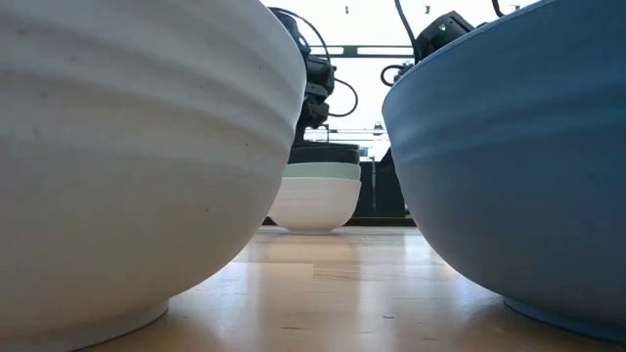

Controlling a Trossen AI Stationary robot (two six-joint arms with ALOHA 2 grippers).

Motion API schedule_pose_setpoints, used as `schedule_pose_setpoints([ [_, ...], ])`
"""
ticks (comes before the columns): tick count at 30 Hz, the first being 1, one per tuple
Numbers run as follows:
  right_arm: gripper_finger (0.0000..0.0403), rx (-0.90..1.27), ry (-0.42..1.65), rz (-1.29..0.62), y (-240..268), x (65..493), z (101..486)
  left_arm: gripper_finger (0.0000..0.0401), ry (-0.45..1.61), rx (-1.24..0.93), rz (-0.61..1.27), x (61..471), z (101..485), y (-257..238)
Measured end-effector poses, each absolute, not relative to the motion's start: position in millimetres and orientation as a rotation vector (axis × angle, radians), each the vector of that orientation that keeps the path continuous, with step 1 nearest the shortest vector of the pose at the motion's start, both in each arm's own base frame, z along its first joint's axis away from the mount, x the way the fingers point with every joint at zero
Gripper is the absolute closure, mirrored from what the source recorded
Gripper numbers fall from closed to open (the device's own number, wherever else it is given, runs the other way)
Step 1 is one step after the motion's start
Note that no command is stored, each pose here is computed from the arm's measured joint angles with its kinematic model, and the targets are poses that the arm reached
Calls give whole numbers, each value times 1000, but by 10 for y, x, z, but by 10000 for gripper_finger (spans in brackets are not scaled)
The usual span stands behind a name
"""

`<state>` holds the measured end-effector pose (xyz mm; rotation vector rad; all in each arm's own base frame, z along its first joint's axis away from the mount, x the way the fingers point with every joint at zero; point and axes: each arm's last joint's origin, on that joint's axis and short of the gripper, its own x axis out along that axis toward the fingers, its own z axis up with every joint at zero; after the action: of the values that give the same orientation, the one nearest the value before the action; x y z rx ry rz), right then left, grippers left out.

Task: Nest bowls inside each other
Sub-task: Stack the black bowl on top of the black bowl

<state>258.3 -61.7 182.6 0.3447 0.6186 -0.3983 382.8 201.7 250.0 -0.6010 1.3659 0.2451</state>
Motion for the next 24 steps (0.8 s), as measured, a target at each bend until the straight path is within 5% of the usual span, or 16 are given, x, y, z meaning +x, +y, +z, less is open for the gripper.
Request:
schedule_pose_setpoints([
  [24,398,338,635,-398,-615,2574,1815,296,1306,-596,260,3804,2723,2097],
])
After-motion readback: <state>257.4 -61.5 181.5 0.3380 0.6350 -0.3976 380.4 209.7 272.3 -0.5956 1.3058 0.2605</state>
